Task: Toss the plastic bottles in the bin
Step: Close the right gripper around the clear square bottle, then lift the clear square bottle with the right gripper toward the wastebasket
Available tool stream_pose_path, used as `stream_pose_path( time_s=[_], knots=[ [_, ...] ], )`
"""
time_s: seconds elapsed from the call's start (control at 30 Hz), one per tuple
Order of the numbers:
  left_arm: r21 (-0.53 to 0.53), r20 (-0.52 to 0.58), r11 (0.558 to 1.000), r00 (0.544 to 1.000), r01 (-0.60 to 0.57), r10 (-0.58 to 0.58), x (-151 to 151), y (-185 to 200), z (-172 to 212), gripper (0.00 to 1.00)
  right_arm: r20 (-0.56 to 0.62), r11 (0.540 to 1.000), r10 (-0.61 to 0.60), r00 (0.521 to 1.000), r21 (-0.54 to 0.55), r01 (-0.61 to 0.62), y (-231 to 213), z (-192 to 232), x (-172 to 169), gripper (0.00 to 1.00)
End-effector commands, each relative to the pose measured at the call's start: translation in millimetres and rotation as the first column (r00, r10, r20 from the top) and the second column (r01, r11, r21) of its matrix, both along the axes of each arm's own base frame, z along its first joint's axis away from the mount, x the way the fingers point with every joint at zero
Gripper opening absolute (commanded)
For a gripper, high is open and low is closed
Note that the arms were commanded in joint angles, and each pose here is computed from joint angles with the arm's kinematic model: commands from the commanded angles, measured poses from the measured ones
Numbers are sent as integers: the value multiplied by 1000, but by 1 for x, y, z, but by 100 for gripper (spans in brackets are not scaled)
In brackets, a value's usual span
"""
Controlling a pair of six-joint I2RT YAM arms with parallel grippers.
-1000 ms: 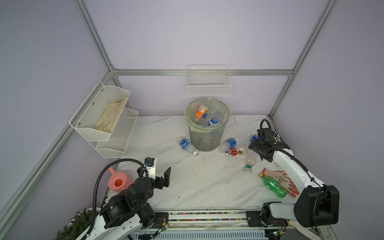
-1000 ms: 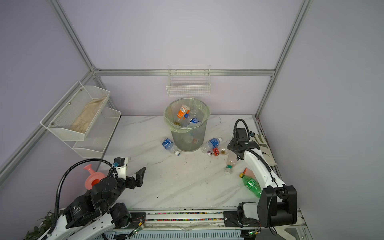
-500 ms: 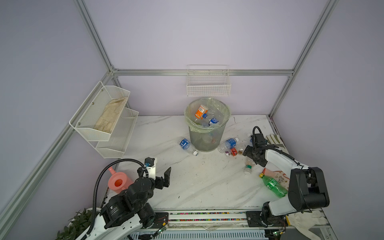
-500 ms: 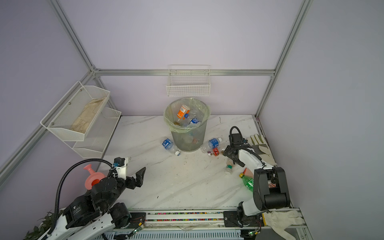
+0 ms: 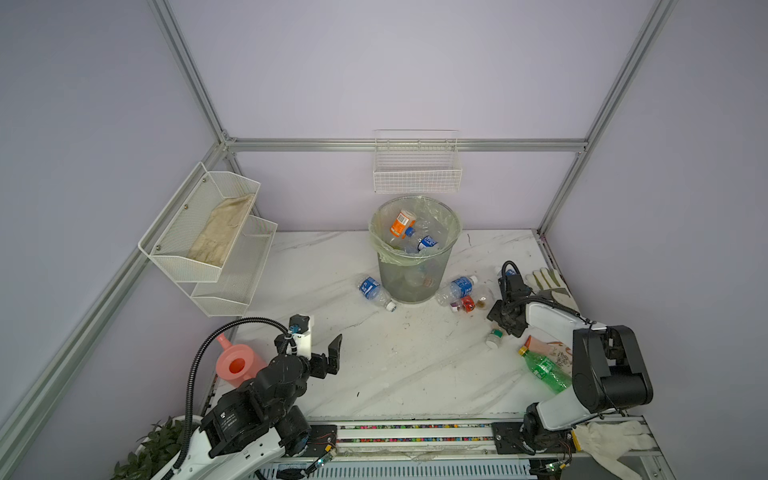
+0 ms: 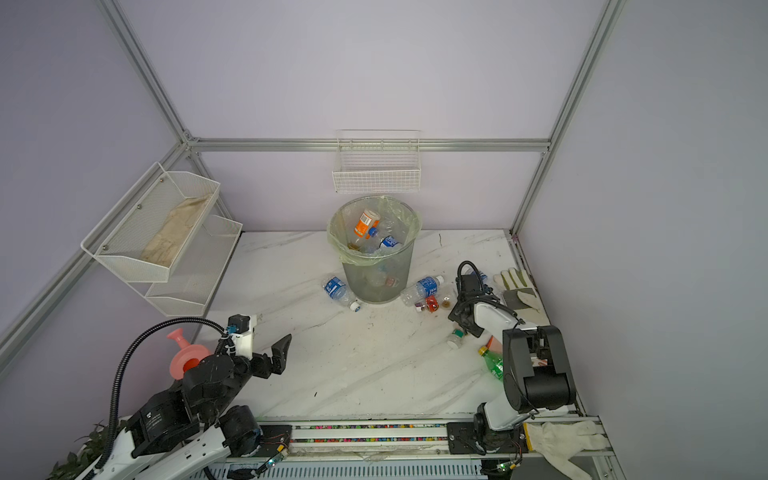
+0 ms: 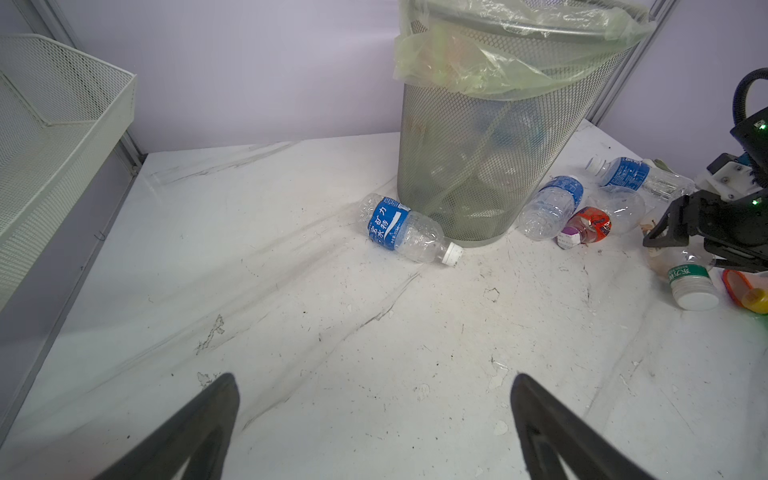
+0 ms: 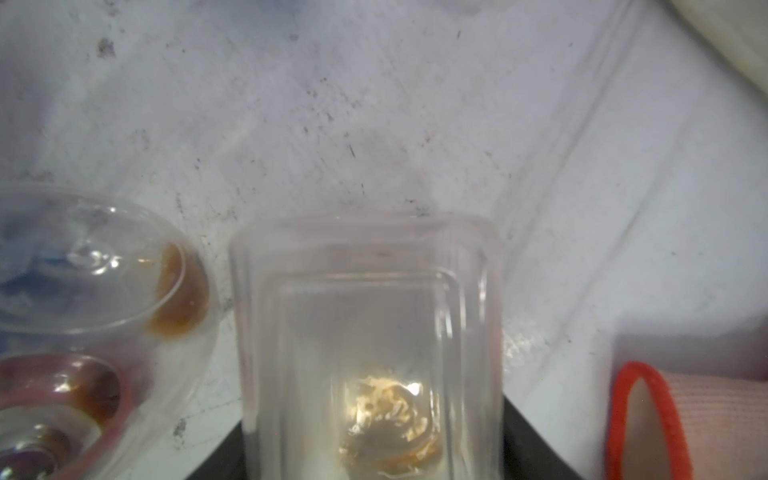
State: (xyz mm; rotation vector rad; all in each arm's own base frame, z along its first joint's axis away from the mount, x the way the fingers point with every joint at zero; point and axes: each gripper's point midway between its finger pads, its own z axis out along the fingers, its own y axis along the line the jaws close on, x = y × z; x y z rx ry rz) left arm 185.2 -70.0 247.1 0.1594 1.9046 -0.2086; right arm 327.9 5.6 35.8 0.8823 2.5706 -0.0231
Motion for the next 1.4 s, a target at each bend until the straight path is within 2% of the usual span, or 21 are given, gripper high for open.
stream_pose_path(
  time_s=[0.0,0.33,0.4,0.47,0.63,0.87,0.97,1.07,1.1,1.23,1.37],
  knots=[
    [-95,101,995,995,19,-9,-12,12,21,100,30,1000,-18,999,-8,18,-3,6,2,50],
    [-104,106,994,994,22,-11,-14,13,23,100,163,1000,-25,986,18,23,-4,42,-14,9],
    [-110,111,994,994,22,-10,-15,14,24,100,180,1000,-28,983,19,25,-5,52,-18,8],
    [-114,114,993,993,20,-7,-15,15,25,100,199,1000,-21,980,17,18,-6,65,-21,2],
    [-120,120,993,993,16,-2,-16,17,26,100,305,998,55,951,-5,-56,-3,117,-24,0],
    [-115,115,993,993,15,-1,-15,16,25,100,509,973,174,843,46,-228,23,194,-37,0],
    [-118,114,993,993,19,-5,-16,16,25,100,576,940,197,794,118,-319,44,214,-41,0],
    [-128,120,992,993,16,-1,-17,18,26,100,632,864,237,738,211,-458,75,229,-45,0],
    [-131,121,991,993,14,2,-17,18,27,100,637,853,243,731,219,-474,78,233,-47,0],
    [-136,125,990,992,19,-2,-18,18,27,100,671,863,255,697,168,-477,74,258,-50,0],
    [-129,119,991,993,21,-5,-16,16,25,100,738,833,232,633,185,-521,83,286,-50,0]
  ],
)
